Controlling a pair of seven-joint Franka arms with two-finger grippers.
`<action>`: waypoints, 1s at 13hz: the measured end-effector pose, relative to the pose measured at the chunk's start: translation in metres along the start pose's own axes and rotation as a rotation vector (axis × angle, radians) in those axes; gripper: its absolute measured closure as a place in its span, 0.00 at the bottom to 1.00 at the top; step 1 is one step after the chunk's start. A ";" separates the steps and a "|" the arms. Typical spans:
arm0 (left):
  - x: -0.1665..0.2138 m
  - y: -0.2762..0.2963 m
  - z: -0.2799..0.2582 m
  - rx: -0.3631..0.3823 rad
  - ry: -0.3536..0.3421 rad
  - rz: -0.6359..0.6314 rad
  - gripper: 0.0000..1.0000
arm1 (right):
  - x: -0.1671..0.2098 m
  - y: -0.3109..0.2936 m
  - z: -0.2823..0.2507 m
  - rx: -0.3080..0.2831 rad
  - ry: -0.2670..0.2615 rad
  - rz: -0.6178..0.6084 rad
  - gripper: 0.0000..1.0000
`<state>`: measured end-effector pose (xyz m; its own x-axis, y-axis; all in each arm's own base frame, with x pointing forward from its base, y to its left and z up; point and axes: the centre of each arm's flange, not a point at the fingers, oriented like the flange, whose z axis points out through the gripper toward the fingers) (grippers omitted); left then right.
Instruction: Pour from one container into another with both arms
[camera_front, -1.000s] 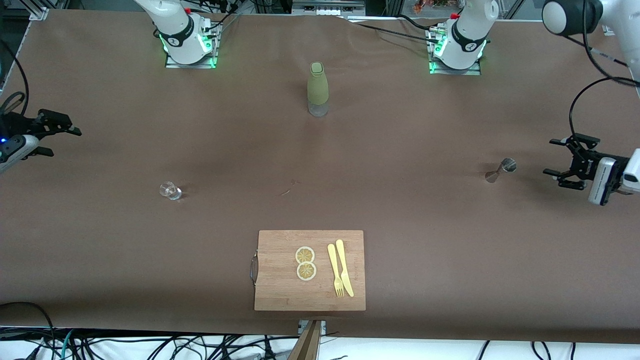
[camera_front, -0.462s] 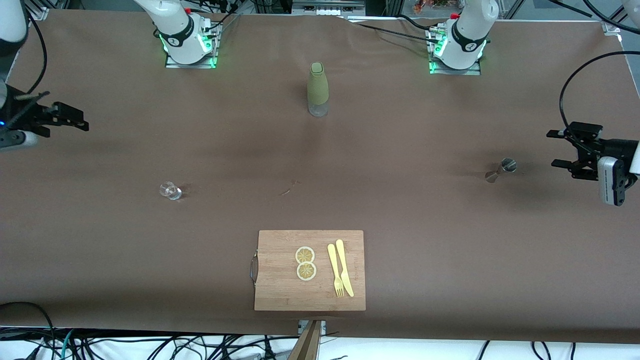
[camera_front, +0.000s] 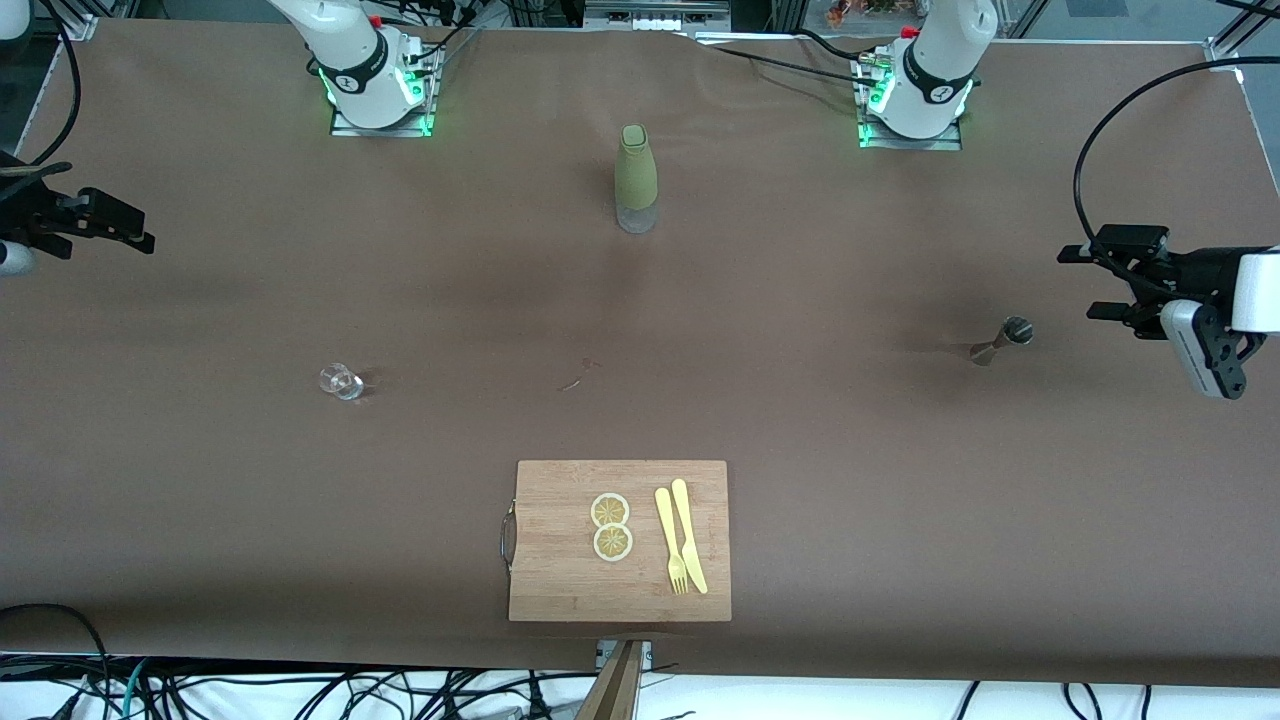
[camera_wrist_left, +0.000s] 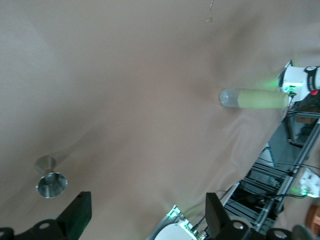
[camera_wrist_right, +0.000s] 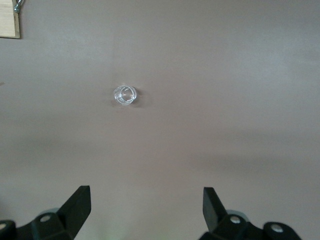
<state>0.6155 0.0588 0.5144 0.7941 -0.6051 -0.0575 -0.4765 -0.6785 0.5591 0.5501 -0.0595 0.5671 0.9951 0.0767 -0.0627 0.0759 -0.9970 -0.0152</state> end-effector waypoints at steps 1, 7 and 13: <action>0.000 0.003 -0.005 0.046 -0.005 -0.001 0.00 | 0.000 0.000 0.000 0.000 0.000 0.002 0.00; 0.022 0.045 -0.012 0.253 -0.089 0.096 0.00 | 0.010 0.000 -0.015 -0.008 0.029 0.001 0.00; 0.038 0.101 -0.015 0.322 -0.009 -0.385 0.00 | 0.008 0.003 -0.014 -0.008 0.009 0.008 0.00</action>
<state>0.6034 -0.0268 0.5806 0.9327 -0.2878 -0.2176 -0.2425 -0.9466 0.2125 0.5596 -0.0624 0.5807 0.9962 0.0690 -0.0536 0.0688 -0.9976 -0.0067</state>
